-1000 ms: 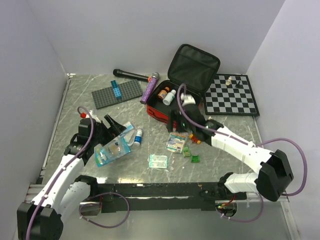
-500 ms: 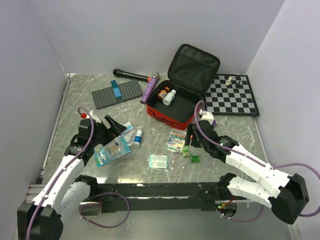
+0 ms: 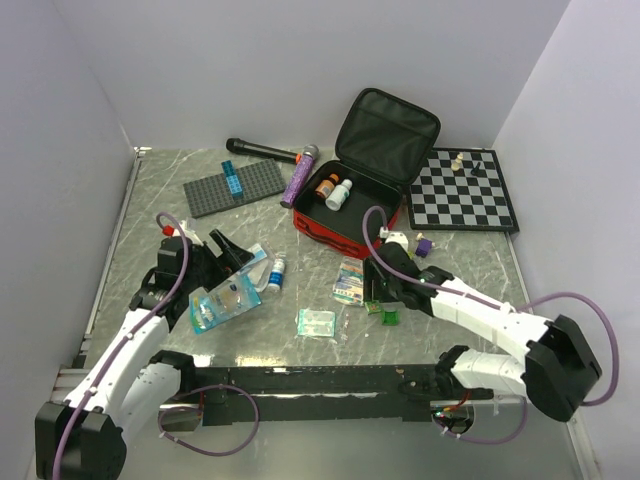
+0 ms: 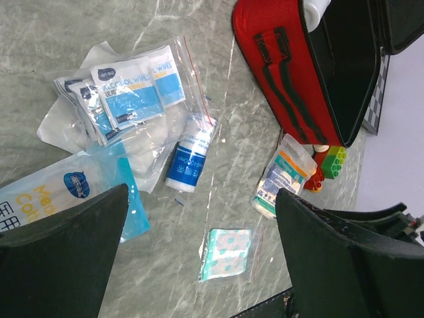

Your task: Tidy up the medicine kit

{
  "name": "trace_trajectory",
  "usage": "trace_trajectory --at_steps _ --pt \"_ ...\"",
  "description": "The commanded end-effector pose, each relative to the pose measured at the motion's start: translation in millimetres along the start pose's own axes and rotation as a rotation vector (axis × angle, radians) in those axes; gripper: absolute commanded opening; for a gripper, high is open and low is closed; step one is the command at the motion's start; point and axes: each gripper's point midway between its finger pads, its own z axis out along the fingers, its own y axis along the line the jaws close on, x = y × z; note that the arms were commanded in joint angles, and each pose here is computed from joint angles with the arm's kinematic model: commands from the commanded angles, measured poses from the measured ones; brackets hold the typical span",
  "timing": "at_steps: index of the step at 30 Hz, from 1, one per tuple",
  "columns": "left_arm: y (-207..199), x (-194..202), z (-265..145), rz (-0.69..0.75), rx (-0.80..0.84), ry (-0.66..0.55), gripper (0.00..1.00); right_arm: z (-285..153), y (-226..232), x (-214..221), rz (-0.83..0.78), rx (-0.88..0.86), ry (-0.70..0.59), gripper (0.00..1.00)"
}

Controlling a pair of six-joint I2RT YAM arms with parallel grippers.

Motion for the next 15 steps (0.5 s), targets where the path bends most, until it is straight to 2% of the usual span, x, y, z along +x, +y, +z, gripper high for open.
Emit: trace_trajectory --at_steps 1,6,15 --pt "-12.4 -9.6 -5.0 0.003 0.040 -0.036 0.96 -1.3 20.0 -32.4 -0.050 -0.034 -0.059 0.68" --pt "-10.4 -10.7 -6.9 0.012 0.027 -0.044 0.96 3.7 18.0 -22.5 -0.095 -0.019 -0.001 0.64" --pt "-7.5 -7.3 -3.5 0.012 0.028 -0.032 0.97 5.6 -3.6 18.3 -0.094 0.035 0.119 0.65"
